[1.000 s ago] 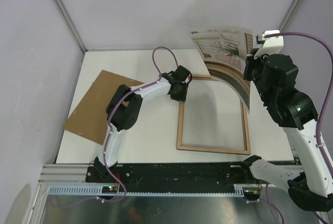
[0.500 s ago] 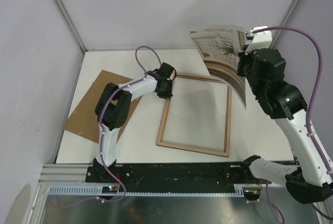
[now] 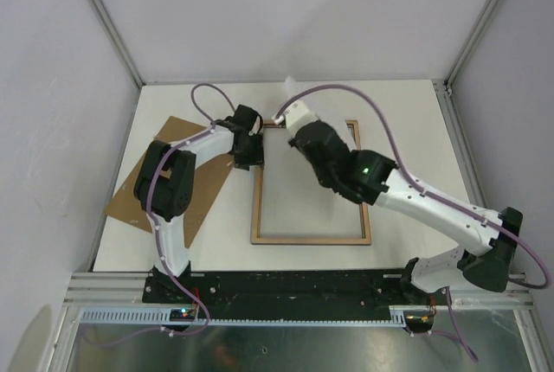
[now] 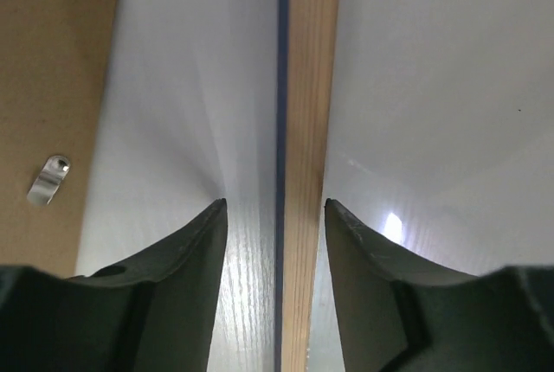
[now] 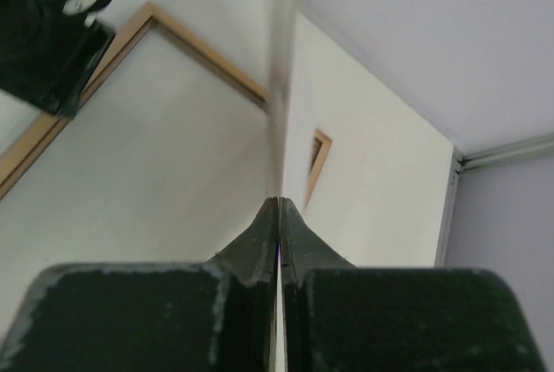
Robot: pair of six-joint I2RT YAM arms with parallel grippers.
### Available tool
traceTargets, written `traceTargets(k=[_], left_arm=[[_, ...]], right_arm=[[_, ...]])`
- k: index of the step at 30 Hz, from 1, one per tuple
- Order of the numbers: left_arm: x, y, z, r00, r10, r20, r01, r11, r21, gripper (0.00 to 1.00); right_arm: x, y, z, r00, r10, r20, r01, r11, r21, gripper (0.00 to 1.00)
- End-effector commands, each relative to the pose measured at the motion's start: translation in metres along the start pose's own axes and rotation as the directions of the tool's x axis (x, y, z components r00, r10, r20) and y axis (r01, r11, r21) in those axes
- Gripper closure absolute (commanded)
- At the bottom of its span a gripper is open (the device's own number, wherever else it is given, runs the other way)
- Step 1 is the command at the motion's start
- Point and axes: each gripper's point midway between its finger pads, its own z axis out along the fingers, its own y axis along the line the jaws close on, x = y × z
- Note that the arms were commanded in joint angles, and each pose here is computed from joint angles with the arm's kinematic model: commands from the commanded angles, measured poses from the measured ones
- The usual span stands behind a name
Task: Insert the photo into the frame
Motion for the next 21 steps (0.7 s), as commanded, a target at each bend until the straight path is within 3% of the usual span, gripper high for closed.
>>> traceTargets(k=[1,7,12,16,21], left_arm=[[-0.024,0.003,-0.039,0.994,-0.085,0.067,0.079,0.994,0.08,0.44],[-0.042,0.034,-0.068,0.963,-0.236,0.133,0.223,0.969,0.105,0.33],[-0.037,0.064,-0.07,0.936,-0.324,0.138,0.313,0.945,0.093,0.32],[-0.027,0.075,-0.066,0.926,-0.36,0.115,0.348,0.931,0.111,0.32],[-0.016,0.066,-0.062,0.924,-0.377,0.064,0.362,0.917,0.169,0.31]], right_arm=[[0.004,0.032,-0.008,1.0,-0.007,0.008,0.008,0.999,-0.053,1.0],[0.029,0.123,-0.016,0.998,-0.05,-0.029,0.041,0.966,-0.256,1.0],[0.06,0.182,-0.017,0.993,-0.083,-0.079,0.049,0.932,-0.36,1.0],[0.09,0.203,-0.015,0.985,-0.103,-0.136,0.042,0.919,-0.391,1.0],[0.103,0.214,-0.022,0.983,-0.075,-0.169,-0.008,0.895,-0.446,0.82]])
